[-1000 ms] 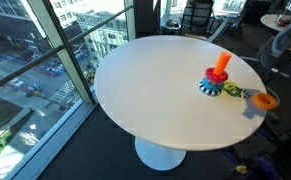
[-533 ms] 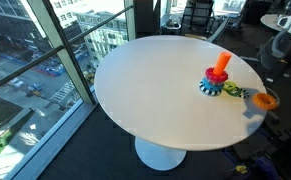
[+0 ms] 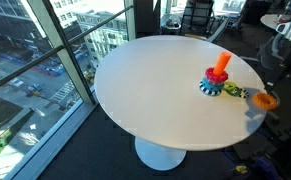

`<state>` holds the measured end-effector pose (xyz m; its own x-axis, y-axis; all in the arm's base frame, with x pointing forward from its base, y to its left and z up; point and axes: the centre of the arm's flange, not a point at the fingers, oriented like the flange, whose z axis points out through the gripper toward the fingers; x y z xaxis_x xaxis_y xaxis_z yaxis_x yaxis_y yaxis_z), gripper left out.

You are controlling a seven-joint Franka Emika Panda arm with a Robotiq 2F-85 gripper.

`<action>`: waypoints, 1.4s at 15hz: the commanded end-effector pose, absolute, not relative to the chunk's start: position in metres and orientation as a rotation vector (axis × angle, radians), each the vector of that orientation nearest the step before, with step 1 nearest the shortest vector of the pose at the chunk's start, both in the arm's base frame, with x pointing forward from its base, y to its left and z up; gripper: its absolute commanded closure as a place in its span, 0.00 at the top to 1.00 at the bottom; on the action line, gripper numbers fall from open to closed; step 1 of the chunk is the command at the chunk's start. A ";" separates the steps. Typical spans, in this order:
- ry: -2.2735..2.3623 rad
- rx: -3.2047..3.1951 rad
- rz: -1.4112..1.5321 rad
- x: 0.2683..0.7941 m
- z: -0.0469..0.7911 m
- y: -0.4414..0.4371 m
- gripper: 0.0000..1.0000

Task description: Put the orange ring on the ring holder

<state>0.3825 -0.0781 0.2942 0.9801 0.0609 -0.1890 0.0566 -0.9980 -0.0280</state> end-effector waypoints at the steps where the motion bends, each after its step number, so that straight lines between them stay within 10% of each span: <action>1: -0.078 -3.107 0.304 0.382 0.292 -0.080 1.00; 21: 0.042 -3.109 0.329 0.378 0.205 -0.100 1.00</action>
<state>0.3795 -0.0964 0.2168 0.9762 -0.0004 -0.2170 -0.0034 -0.9999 -0.0135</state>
